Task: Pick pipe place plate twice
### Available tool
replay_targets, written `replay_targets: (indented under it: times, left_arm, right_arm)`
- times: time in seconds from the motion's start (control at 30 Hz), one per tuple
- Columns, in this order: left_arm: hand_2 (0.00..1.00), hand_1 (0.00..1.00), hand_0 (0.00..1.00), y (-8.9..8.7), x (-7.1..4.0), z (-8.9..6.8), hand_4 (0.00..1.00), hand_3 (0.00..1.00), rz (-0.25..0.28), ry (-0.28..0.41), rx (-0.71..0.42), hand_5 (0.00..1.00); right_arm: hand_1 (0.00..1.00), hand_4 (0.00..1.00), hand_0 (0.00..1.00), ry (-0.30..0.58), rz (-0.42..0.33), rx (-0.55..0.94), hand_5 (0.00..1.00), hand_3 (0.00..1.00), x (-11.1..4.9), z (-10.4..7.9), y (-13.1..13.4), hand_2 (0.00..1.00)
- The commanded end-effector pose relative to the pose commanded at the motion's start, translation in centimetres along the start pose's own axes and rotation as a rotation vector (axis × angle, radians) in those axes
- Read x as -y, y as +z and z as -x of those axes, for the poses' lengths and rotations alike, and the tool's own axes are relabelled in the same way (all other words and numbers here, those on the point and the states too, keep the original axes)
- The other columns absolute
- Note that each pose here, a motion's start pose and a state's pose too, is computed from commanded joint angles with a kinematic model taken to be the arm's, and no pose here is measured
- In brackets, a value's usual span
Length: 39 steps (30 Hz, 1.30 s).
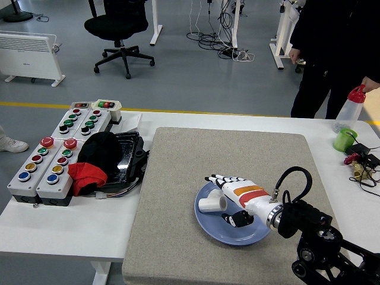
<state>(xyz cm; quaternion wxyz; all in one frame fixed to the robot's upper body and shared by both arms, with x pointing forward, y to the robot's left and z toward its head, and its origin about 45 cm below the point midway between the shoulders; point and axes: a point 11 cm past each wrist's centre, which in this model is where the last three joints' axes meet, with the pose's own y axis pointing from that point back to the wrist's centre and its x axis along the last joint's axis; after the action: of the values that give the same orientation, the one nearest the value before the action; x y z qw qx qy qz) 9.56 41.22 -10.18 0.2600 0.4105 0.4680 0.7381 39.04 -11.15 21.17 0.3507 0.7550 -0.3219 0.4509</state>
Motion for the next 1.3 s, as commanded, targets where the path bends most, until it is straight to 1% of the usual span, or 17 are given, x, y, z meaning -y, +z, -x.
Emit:
replay_targets:
  times: [0.03, 0.1, 0.17, 0.2, 0.27, 0.37, 0.5, 0.57, 0.6, 0.63, 0.7, 0.73, 0.77, 0.83, 0.9, 1.1, 1.3]
  left_arm:
    - [0.742, 0.776, 0.737, 0.0, 0.0, 0.0, 0.461, 0.704, 0.000, 0.000, -0.001, 0.998]
    - [0.742, 0.776, 0.737, 0.0, 0.0, 0.0, 0.461, 0.704, 0.000, 0.000, -0.001, 0.998]
    - [0.742, 0.776, 0.737, 0.0, 0.0, 0.0, 0.461, 0.704, 0.000, 0.000, 0.000, 0.998]
    - [0.742, 0.776, 0.737, 0.0, 0.0, 0.0, 0.461, 0.704, 0.000, 0.000, -0.001, 0.998]
    - [0.742, 0.777, 0.737, 0.0, 0.0, 0.0, 0.459, 0.703, 0.001, 0.000, -0.001, 0.998]
    - [0.742, 0.777, 0.737, 0.0, 0.0, 0.0, 0.459, 0.703, 0.001, 0.000, -0.001, 0.998]
    - [0.742, 0.776, 0.734, 0.1, 0.0, 0.0, 0.458, 0.702, 0.002, 0.000, 0.000, 0.998]
    - [0.742, 0.776, 0.734, 0.1, 0.0, 0.0, 0.458, 0.702, 0.002, 0.000, 0.004, 0.998]
    - [0.742, 0.776, 0.734, 0.1, 0.0, 0.0, 0.458, 0.702, 0.002, 0.001, 0.004, 0.998]
    - [0.741, 0.776, 0.738, 0.1, 0.0, 0.0, 0.457, 0.702, 0.002, 0.001, 0.005, 0.998]
    - [0.741, 0.776, 0.738, 0.1, 0.0, 0.0, 0.457, 0.702, 0.002, 0.001, 0.004, 0.998]
    - [0.741, 0.776, 0.738, 0.1, 0.0, 0.0, 0.457, 0.702, 0.001, 0.001, 0.003, 0.998]
    - [0.741, 0.776, 0.738, 0.1, 0.0, 0.0, 0.457, 0.702, 0.001, 0.001, 0.002, 0.998]
    - [0.742, 0.776, 0.735, 0.1, 0.0, 0.1, 0.456, 0.702, 0.002, 0.000, 0.003, 0.998]
    - [0.742, 0.776, 0.735, 0.1, 0.0, 0.1, 0.456, 0.702, 0.002, 0.000, 0.003, 0.998]
    - [0.741, 0.777, 0.732, 0.1, 0.0, 0.1, 0.455, 0.702, -0.001, 0.000, 0.005, 0.998]
    - [0.742, 0.776, 0.731, 0.1, 0.0, 0.1, 0.456, 0.702, 0.000, 0.000, 0.004, 0.998]
  right_arm:
    - [0.949, 0.798, 0.998, 0.014, 0.003, 0.007, 0.232, 0.998, -0.1, -0.4, 0.2, 0.998]
    - [0.949, 0.798, 0.998, 0.042, 0.011, 0.020, 0.232, 0.998, -0.2, -1.2, 0.5, 0.998]
    - [0.949, 0.798, 0.998, 0.095, 0.026, 0.037, 0.232, 0.998, -0.7, -2.7, 1.3, 0.998]
    - [0.949, 0.798, 0.998, 0.105, 0.033, 0.043, 0.232, 0.998, -0.9, -3.1, 1.6, 0.998]
    - [0.946, 0.793, 0.998, 0.135, 0.058, 0.062, 0.239, 0.998, -1.5, -4.3, 2.6, 0.998]
    - [0.946, 0.793, 0.998, 0.147, 0.099, 0.087, 0.239, 0.998, -2.6, -5.5, 4.3, 0.998]
    - [0.938, 0.792, 0.995, 0.129, 0.149, 0.126, 0.248, 0.998, -4.7, -6.3, 6.5, 0.998]
    - [0.938, 0.792, 0.995, 0.098, 0.185, 0.142, 0.248, 0.998, -6.4, -6.4, 7.8, 0.998]
    - [0.938, 0.792, 0.995, 0.088, 0.189, 0.143, 0.248, 0.998, -6.7, -6.4, 7.9, 0.998]
    - [0.907, 0.785, 0.977, 0.088, 0.198, 0.144, 0.256, 0.993, -7.5, -6.6, 8.3, 0.998]
    - [0.907, 0.785, 0.977, 0.090, 0.206, 0.149, 0.256, 0.993, -8.5, -6.9, 8.7, 0.998]
    - [0.907, 0.785, 0.977, 0.082, 0.213, 0.151, 0.256, 0.993, -9.6, -7.1, 9.1, 0.998]
    - [0.907, 0.785, 0.977, 0.082, 0.212, 0.150, 0.256, 0.993, -9.9, -7.2, 9.1, 0.998]
    - [0.896, 0.788, 0.964, 0.048, 0.240, 0.145, 0.277, 0.986, -11.7, -7.0, 9.5, 0.989]
    - [0.896, 0.788, 0.964, 0.020, 0.253, 0.136, 0.277, 0.986, -12.7, -6.7, 9.4, 0.989]
    - [0.890, 0.785, 0.938, -0.057, 0.271, 0.124, 0.297, 0.983, -14.0, -5.3, 9.1, 0.979]
    - [0.888, 0.784, 0.937, -0.144, 0.323, 0.116, 0.294, 0.982, -15.2, -3.4, 10.3, 0.974]
